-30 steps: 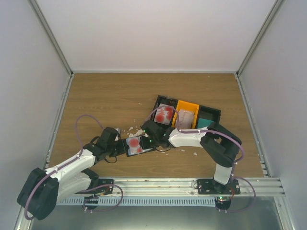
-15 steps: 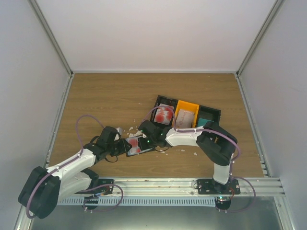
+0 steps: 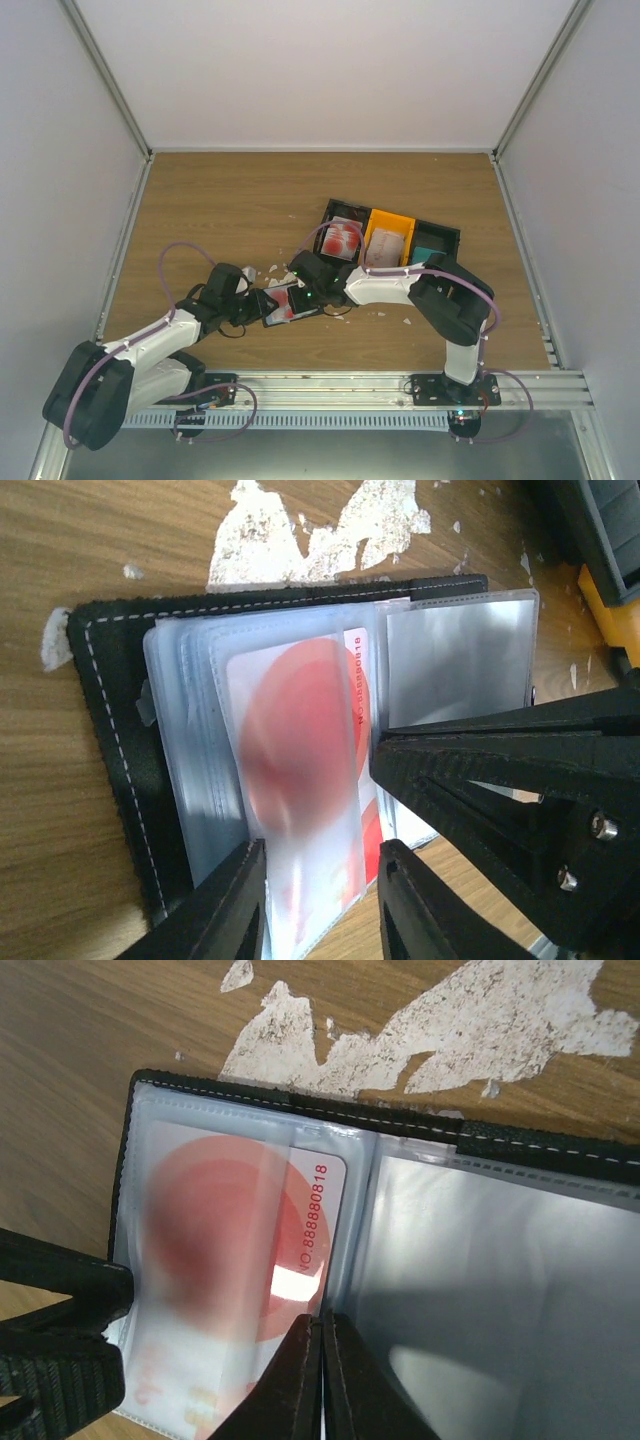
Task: Put the credit cards into the card holder
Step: Turn over the card slot in the card holder.
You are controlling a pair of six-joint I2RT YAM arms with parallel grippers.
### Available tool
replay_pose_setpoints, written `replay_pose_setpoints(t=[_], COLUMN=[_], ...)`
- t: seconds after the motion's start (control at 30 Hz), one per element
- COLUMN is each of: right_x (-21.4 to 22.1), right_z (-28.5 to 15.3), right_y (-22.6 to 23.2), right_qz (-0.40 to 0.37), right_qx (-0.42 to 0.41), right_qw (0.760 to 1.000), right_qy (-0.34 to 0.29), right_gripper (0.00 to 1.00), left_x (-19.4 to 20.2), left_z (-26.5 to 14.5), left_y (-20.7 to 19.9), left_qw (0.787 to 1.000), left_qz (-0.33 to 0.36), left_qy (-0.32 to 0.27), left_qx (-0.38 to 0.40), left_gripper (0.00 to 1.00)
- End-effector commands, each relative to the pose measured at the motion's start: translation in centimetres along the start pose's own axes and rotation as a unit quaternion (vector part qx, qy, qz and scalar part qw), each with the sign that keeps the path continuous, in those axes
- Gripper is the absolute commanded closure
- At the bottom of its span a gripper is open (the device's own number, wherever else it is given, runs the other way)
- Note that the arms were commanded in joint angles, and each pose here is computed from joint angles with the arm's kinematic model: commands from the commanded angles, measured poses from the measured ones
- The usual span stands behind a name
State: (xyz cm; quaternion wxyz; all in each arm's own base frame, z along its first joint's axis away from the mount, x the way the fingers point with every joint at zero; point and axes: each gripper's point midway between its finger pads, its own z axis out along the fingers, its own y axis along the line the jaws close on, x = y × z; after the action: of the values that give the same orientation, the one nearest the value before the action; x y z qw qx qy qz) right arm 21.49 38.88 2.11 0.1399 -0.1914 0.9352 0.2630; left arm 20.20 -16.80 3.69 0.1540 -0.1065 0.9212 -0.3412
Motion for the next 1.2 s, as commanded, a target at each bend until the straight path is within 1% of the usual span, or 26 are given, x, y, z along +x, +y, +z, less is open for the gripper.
replay_pose_setpoints(t=[0.0, 0.2, 0.4, 0.47, 0.6, 0.7, 0.8, 0.9, 0.93, 1.0, 1.07, 1.1, 1.17], right_x=[1.8, 2.7, 3.1, 3.1, 2.7, 1.5, -0.6, -2.6, -3.0, -3.7, -4.0, -4.1, -4.1], right_z=[1.3, 1.8, 2.2, 2.2, 2.0, 0.8, -1.4, -4.3, -5.5, -8.0, -10.3, -11.4, -13.2], right_y=[-0.9, -0.3, -0.6, -0.5, 0.1, 0.8, 1.1, 0.0, -0.5, -1.8, -2.9, -3.4, -4.6], right_qz=[0.0, 0.0, 0.007, 0.007, 0.006, 0.003, 0.003, 0.023, 0.034, 0.056, 0.072, 0.076, 0.083], right_qx=[0.02, -0.006, -0.003, -0.006, -0.018, -0.028, -0.019, 0.021, 0.036, 0.068, 0.091, 0.102, 0.126], right_qw=[1.0, 0.999, 0.999, 0.999, 0.999, 0.999, 1.0, 0.997, 0.995, 0.988, 0.981, 0.978, 0.972], right_qy=[0.021, 0.039, 0.047, 0.046, 0.04, 0.015, -0.023, -0.073, -0.089, -0.127, -0.156, -0.166, -0.18], right_gripper=[0.97, 0.99, 0.99, 1.0, 1.0, 0.99, 0.91, 0.8, 0.77, 0.67, 0.62, 0.6, 0.56], left_x=[-0.5, -0.2, -0.3, -0.2, -0.3, -0.6, -1.0, -1.0, -1.4, -1.5, -1.7, -1.8, -2.0], left_z=[0.0, -0.3, -0.6, -0.5, -0.4, -0.5, -0.6, -0.3, -0.2, 0.0, 0.1, 0.4, 1.0], left_y=[0.1, 0.3, 0.2, -0.7, -3.1, -4.3, -4.8, -5.3, -6.0, -7.3, -8.6, -8.9, -9.4], left_qw=[1.0, 1.0, 1.0, 1.0, 0.997, 0.994, 0.993, 0.991, 0.989, 0.983, 0.978, 0.976, 0.975], left_qz=[0.0, -0.004, 0.0, 0.004, 0.022, 0.04, 0.061, 0.074, 0.082, 0.09, 0.097, 0.1, 0.101], left_qy=[-0.01, -0.005, -0.009, -0.004, 0.011, 0.01, 0.008, 0.02, 0.018, 0.027, 0.039, 0.045, 0.053], left_qx=[-0.002, -0.006, -0.006, 0.018, 0.079, 0.101, 0.103, 0.109, 0.124, 0.156, 0.182, 0.186, 0.19], left_gripper=[0.64, 0.58, 0.56, 0.58, 0.67, 0.68, 0.63, 0.58, 0.56, 0.53, 0.49, 0.46, 0.44])
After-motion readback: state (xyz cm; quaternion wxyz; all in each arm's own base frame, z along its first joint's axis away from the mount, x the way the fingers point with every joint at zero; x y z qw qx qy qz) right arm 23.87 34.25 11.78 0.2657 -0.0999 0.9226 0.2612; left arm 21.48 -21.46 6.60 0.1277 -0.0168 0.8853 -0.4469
